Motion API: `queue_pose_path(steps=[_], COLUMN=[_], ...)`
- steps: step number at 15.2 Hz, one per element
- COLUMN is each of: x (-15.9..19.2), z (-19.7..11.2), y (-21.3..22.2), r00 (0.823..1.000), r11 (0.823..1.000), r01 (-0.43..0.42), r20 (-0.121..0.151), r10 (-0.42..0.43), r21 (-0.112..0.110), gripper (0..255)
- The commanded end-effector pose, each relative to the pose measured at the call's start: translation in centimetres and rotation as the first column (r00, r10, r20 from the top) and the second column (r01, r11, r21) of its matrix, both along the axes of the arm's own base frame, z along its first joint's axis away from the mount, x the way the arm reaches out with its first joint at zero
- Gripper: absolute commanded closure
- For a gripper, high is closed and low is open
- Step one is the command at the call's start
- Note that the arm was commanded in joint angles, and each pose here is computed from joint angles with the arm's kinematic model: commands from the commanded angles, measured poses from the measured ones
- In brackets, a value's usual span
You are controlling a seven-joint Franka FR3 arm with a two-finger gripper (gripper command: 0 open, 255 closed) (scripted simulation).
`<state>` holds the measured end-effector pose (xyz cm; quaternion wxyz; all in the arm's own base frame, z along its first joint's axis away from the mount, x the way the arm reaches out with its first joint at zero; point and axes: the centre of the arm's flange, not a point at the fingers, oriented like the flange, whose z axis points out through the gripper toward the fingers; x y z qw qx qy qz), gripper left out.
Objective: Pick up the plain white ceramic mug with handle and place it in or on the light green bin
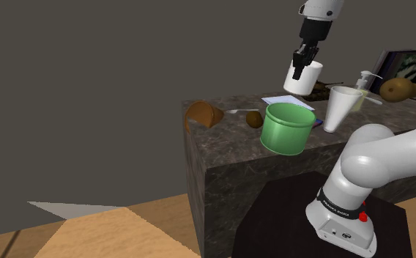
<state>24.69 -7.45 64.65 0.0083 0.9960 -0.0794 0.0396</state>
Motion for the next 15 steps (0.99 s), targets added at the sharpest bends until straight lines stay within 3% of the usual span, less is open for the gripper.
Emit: queue_pose_path(steps=[1,15], x=[-0.2,-0.2], z=[-1.1,-8.2], y=[0.0,0.0], r00=[1.0,1.0], r11=[1.0,1.0], r01=[0.0,0.0], r20=[0.0,0.0], r10=[0.0,0.0], r21=[0.0,0.0], gripper=[255,255])
